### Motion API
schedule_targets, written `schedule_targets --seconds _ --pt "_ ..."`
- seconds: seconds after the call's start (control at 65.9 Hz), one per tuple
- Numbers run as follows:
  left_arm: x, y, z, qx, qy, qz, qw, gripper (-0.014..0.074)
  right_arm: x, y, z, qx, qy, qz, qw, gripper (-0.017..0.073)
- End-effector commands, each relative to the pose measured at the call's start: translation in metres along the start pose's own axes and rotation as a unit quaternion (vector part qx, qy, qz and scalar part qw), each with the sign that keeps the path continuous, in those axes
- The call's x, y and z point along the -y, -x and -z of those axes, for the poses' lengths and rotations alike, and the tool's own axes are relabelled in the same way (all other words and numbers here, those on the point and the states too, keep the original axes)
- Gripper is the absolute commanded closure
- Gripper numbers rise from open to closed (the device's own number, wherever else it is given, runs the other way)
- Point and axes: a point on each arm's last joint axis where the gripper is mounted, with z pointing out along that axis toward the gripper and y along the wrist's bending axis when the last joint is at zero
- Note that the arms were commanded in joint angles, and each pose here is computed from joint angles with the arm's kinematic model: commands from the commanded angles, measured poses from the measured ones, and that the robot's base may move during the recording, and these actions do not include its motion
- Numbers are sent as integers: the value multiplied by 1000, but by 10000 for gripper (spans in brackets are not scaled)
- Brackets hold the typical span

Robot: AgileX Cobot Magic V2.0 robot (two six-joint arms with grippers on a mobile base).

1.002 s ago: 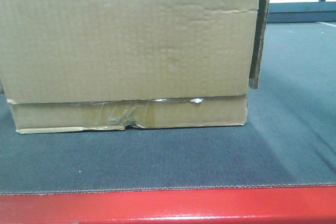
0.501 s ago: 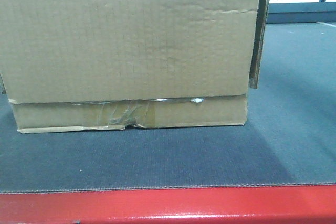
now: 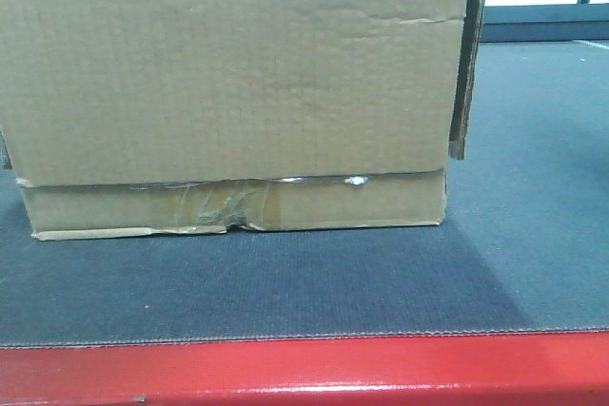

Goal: Grab carton from right shelf to conveyor
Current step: 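Raise both grippers up and away from the box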

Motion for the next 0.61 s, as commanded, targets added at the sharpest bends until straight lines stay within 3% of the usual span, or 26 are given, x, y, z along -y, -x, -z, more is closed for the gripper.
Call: schedule_targets --seconds 0.0,0.076,0.334,0.456,0.592 --pt "-10 -23 2 10 -6 35 999 579 4 -25 6 28 -9 8 1000 629" --pt "-17 -42 5 17 -2 47 999 579 5 -50 10 36 -9 8 999 629" --pt "-25 -98 33 85 -18 36 996 579 7 -114 41 126 -15 20 992 629" --pt "-30 -113 52 137 -23 19 990 579 7 -132 67 200 -15 26 979 629" --pt "-34 -123 70 183 -26 27 982 579 7 -143 94 281 -20 40 959 629"
